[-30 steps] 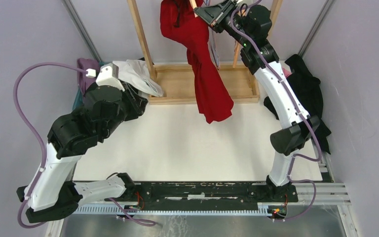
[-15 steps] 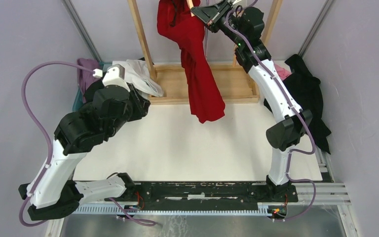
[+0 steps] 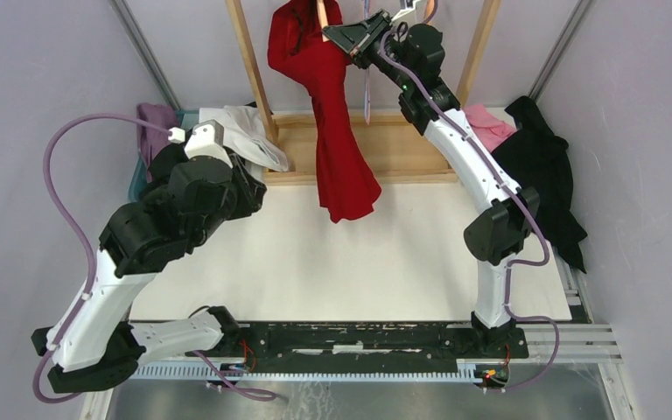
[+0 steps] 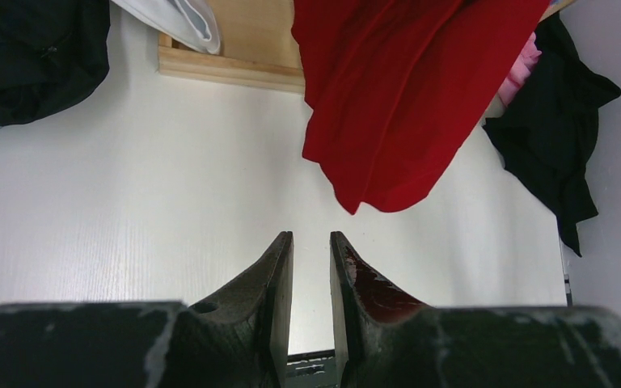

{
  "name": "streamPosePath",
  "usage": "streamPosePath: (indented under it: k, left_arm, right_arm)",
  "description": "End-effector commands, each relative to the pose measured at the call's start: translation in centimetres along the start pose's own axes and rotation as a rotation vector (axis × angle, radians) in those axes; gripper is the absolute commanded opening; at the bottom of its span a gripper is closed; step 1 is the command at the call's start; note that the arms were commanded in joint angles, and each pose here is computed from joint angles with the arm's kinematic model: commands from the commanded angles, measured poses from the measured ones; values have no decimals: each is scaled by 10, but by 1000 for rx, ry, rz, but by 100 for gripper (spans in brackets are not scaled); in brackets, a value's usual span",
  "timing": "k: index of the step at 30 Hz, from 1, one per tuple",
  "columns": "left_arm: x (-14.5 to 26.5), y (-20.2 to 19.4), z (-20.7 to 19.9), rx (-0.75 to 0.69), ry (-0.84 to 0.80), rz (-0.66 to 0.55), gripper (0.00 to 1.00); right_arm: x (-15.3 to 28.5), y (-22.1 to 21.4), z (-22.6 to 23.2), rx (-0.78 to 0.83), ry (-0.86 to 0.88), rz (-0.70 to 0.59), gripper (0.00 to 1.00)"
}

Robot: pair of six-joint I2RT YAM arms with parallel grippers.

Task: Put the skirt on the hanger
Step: Place the hanger on the clothesline.

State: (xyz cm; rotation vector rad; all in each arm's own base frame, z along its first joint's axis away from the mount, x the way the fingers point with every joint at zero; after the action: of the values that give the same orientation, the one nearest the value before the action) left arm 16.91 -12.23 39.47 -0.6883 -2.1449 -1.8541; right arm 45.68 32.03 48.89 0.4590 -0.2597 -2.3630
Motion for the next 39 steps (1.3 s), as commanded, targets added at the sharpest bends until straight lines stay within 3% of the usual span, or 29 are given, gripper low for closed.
streamPosePath:
  k: [1, 3, 7, 11, 26, 35, 39]
  left_arm:
    - [4, 7, 0, 47, -14, -41, 30]
    - [3, 5, 1, 47, -15, -42, 30]
    - [0, -1, -1, 43, -24, -27, 30]
    - [-3, -5, -3, 43, -33, -21, 30]
    - [-7, -10, -6, 48, -44, -12, 30]
    - [-13, -12, -8, 39, -42, -10, 31]
    - [-15, -10, -4, 28, -12, -27, 37]
  right_arm:
    - [2, -7, 29, 47, 125, -5, 1]
    - [4, -11, 27, 46, 125, 10, 7]
    - [13, -17, 33, 75, 127, 46, 29]
    - [26, -19, 48, 114, 123, 73, 40]
    - [96, -33, 88, 205, 119, 133, 59]
    - [146, -25, 108, 376, -4, 86, 68]
    - [177, -18, 119, 459, -51, 32, 69]
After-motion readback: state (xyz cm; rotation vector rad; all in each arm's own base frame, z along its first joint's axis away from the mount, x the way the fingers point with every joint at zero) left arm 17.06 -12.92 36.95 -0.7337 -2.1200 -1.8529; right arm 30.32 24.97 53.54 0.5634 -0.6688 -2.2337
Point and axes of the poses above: each gripper's point midway between its finger pads, its own x axis back along the fingers, its own z axis along the line the jaws close on, y = z × x, the point moved 4 cm from there along x, back along the fingers, and after that the axes turned 13 degrees about -x, right-handed, at the moved point
